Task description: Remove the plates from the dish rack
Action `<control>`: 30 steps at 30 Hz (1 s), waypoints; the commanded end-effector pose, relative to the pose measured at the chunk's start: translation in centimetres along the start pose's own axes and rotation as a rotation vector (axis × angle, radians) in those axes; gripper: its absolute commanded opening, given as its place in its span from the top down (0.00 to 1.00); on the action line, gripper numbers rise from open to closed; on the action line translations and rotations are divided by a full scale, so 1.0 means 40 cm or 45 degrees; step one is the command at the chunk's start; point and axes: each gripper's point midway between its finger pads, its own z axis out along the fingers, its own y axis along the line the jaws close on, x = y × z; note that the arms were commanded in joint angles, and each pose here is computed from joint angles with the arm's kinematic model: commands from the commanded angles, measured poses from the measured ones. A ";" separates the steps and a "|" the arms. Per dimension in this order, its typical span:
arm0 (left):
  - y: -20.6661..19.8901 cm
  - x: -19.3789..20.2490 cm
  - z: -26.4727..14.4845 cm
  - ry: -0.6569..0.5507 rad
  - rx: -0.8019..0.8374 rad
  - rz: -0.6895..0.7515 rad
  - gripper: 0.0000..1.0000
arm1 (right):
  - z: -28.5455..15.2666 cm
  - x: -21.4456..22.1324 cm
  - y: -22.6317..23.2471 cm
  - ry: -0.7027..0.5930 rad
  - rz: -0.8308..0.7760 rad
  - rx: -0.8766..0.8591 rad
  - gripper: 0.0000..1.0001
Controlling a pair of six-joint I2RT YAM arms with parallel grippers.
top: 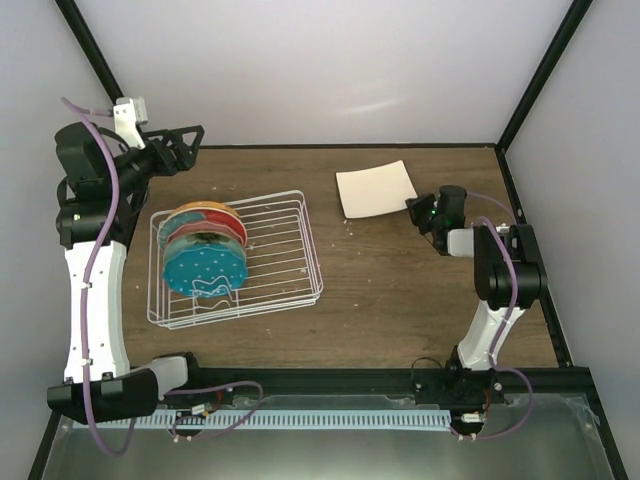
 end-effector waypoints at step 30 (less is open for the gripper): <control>-0.012 0.015 -0.016 -0.001 0.025 0.004 0.00 | -0.062 0.041 -0.106 0.145 0.135 0.591 0.34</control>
